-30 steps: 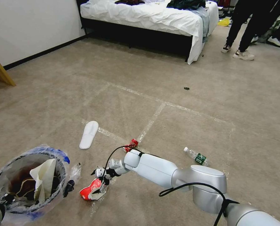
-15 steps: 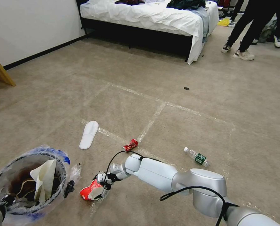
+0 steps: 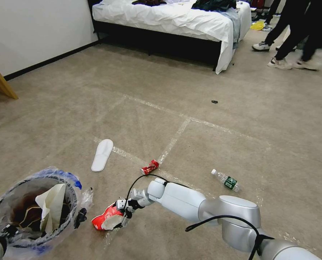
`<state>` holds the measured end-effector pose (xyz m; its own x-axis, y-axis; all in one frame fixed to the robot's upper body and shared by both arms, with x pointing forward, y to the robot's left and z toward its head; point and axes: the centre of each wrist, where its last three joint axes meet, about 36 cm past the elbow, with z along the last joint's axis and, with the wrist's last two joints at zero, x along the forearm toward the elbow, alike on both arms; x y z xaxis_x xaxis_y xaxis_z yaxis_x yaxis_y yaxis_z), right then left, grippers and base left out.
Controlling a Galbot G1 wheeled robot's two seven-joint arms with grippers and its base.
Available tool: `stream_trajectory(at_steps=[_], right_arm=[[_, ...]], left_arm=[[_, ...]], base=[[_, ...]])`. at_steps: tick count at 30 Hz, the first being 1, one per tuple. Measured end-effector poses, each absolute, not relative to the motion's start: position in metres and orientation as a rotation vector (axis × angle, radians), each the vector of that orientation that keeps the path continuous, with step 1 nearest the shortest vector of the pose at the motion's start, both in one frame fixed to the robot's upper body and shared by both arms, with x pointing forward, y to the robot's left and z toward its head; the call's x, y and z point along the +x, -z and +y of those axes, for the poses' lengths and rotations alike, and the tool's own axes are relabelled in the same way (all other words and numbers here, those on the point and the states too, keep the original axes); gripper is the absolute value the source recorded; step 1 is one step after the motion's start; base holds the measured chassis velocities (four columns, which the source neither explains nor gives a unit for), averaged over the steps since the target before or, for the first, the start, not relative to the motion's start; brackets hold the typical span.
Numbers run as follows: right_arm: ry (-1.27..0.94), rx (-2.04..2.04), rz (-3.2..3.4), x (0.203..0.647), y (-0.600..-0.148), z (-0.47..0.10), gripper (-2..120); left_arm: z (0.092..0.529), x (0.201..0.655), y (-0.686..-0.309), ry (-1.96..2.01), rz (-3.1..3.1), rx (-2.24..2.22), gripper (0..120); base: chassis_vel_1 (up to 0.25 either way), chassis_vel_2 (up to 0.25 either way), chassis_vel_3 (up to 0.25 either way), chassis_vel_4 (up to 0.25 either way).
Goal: Pick up the trash bin and place the garbage on the floor into it.
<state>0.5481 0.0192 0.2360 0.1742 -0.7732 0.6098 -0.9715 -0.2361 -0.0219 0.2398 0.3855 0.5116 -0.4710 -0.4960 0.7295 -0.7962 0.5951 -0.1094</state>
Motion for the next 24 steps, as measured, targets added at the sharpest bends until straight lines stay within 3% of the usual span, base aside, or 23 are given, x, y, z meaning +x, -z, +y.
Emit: stream_trajectory(at_steps=[24], right_arm=[[-0.723, 2.036, -1.712, 0.56, -0.242, 0.013, 100]], left_arm=[[0.379, 0.24, -0.51, -0.59, -2.169, 0.996, 0]], base=[[0.0, 0.0, 0.0, 0.0]])
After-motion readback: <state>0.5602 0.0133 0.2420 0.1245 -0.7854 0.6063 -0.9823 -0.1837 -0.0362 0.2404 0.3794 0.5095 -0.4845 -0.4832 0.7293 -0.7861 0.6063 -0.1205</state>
